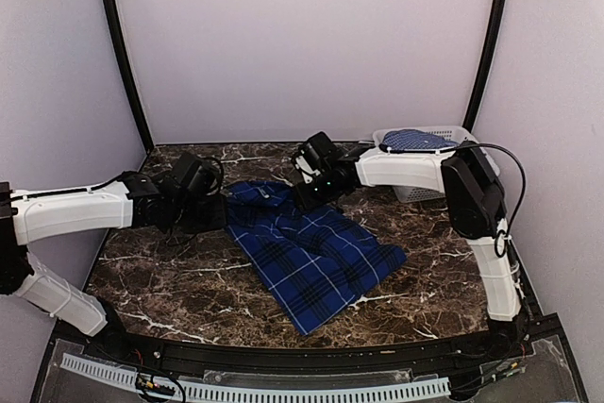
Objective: Fold and stack the long sleeve shirts
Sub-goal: Pick up the crumpled shirt from the center of the board, then flatten out the crumpled shirt at the center of the board, then smooth out the corner of the shirt at the center of the board.
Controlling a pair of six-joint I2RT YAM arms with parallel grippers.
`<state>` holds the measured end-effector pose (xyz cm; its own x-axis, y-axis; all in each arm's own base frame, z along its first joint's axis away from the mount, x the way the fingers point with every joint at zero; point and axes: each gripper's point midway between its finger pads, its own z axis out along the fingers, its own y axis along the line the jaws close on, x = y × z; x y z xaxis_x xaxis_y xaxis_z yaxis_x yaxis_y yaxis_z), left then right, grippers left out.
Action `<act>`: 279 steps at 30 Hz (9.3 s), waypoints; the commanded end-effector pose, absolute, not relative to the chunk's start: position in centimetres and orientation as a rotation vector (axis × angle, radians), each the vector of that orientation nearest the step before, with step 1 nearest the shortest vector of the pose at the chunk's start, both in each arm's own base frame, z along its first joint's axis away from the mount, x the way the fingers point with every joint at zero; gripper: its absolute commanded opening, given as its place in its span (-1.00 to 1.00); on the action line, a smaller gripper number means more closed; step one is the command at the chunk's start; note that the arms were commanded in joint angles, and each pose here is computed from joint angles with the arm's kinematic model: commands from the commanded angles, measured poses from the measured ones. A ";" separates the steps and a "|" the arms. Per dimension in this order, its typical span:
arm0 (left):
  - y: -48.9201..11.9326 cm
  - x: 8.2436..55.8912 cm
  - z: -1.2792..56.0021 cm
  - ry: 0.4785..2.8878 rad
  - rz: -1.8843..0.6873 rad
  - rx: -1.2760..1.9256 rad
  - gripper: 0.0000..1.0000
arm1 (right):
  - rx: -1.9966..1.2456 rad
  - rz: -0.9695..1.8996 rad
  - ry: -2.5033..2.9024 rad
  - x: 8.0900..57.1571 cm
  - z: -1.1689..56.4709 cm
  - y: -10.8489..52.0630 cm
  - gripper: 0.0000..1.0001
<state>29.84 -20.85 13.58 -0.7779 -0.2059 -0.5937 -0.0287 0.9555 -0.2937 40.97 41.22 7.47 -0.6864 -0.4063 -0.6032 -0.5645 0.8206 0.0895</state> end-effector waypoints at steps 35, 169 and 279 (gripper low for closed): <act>-16.2 33.7 35.1 2.009 -0.086 0.106 -1.00 | -0.317 0.102 1.991 43.5 30.6 30.8 -1.00; -32.1 26.6 7.3 2.693 -0.700 0.378 0.54 | -0.044 -0.369 1.854 59.2 36.8 12.9 -1.00; -33.0 62.5 9.4 2.226 -0.608 -0.019 0.76 | -0.551 0.331 2.692 22.7 1.6 27.9 -0.32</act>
